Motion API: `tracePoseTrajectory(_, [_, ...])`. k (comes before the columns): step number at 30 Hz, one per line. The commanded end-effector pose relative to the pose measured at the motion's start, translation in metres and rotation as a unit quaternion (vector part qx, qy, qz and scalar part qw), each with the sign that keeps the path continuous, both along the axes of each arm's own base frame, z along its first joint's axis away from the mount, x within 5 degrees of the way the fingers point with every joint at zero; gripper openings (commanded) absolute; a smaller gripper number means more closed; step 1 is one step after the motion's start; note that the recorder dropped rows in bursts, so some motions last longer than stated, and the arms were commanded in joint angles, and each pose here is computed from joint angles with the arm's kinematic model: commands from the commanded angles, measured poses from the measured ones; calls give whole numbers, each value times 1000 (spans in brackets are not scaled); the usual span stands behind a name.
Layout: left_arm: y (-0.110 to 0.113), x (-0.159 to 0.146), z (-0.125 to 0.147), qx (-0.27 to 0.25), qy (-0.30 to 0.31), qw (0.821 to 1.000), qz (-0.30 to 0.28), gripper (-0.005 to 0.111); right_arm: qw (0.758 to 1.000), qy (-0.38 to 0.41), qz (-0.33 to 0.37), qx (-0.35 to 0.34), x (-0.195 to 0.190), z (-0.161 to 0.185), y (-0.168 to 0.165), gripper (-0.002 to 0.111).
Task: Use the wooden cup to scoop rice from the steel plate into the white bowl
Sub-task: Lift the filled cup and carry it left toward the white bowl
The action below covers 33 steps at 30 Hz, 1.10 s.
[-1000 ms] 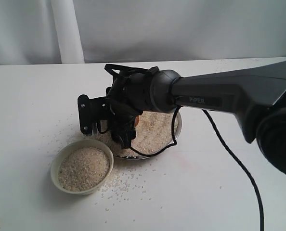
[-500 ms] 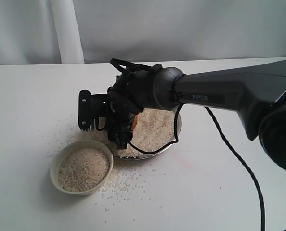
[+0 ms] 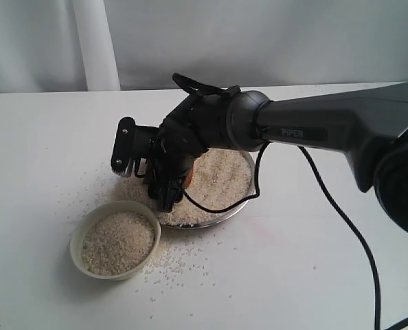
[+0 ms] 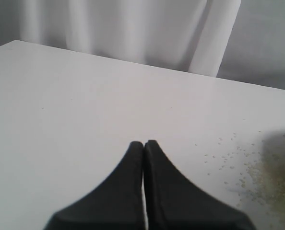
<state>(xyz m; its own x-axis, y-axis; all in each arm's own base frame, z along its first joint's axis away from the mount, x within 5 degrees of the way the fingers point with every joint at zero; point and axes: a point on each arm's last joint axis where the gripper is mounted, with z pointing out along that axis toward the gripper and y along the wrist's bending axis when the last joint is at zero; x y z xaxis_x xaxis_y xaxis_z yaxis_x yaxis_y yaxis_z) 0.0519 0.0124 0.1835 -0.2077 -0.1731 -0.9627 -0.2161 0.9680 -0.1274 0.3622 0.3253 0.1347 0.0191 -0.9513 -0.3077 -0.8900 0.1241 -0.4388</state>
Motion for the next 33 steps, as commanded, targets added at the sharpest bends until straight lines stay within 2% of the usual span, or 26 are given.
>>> tracePoseTrajectory(1, [0, 1, 0, -3, 1, 1000, -1, 0, 999, 25, -31, 32, 3, -2, -3, 0])
tracePoseTrajectory(10, [0, 1, 0, -3, 1, 1000, -1, 0, 992, 58, -76, 84, 8, -1, -7, 0])
tracePoseTrajectory(22, [0, 1, 0, -3, 1, 1000, -1, 0, 982, 59, -110, 143, 15, 1, -9, 0])
tracePoseTrajectory(33, [0, 1, 0, -3, 1, 1000, -1, 0, 974, 41, -146, 166, 15, -26, -35, 0])
